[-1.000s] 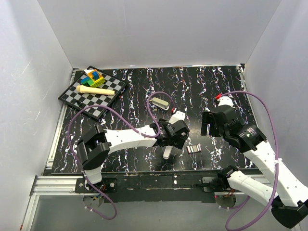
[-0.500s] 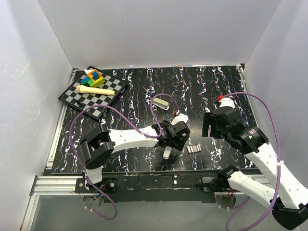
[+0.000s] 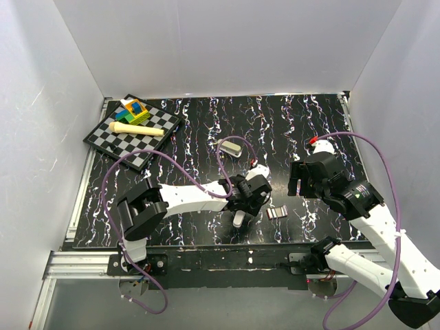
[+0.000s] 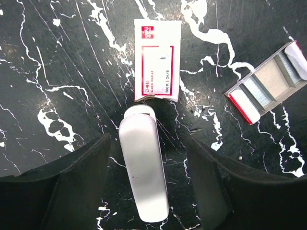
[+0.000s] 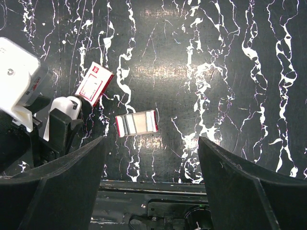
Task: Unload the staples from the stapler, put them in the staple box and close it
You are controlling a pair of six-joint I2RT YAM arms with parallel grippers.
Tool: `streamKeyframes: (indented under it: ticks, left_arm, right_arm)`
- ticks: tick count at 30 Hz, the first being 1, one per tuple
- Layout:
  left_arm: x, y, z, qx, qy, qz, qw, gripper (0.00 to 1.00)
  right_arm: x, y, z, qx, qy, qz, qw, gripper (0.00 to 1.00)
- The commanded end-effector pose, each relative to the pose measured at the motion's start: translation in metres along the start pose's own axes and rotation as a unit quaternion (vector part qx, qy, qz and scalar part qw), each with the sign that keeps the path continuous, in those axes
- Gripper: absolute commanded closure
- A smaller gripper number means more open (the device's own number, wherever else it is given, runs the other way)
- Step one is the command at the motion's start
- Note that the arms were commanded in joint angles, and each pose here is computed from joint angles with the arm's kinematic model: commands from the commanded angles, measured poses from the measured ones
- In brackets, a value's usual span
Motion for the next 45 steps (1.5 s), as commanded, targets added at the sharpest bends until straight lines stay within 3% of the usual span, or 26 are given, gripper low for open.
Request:
streamKeyframes:
  ticks: [1, 22, 23, 27, 41, 45]
  left_arm:
    - [-0.006, 0.001, -0.007, -0.004, 0.005, -0.003, 1.0, 0.38]
    - [-0.006, 0.006, -0.01, -0.008, 0.002, 0.001, 1.0, 0.6]
    - [-0.005, 0.007, -0.01, -0.006, 0.001, 0.002, 1.0, 0.63]
    - [-0.004, 0.009, -0.007, 0.0, -0.005, 0.002, 1.0, 1.0]
    - [0.02, 0.017, 0.057, -0.082, -0.089, -0.028, 0.992, 1.0]
    - [0.027, 0.019, 0.087, -0.139, -0.134, -0.04, 0.98, 1.0]
  right_arm:
    - [0.002, 0.002, 0.001, 0.004, -0.003, -0.006, 1.0, 0.16]
    - [0.003, 0.009, -0.003, 0.015, 0.005, -0.006, 1.0, 0.2]
    - [0.002, 0.009, -0.004, 0.016, 0.008, -0.007, 1.0, 0.2]
    - [0.003, 0.009, -0.004, 0.016, 0.006, -0.006, 1.0, 0.21]
    - [0.007, 0.01, 0.009, 0.044, 0.008, 0.033, 0.998, 0.18]
    - [0.006, 0.019, 0.02, 0.109, 0.016, 0.065, 0.992, 0.18]
Point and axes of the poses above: each gripper's point midway between its finger pads, its own z axis back along the fingers, its own y axis along the line the jaws close on, x = y × z, the point moved 6 cm from there along z, back along the fingers, and after that the axes turned 10 degrees about -z, right-handed, at the moved point
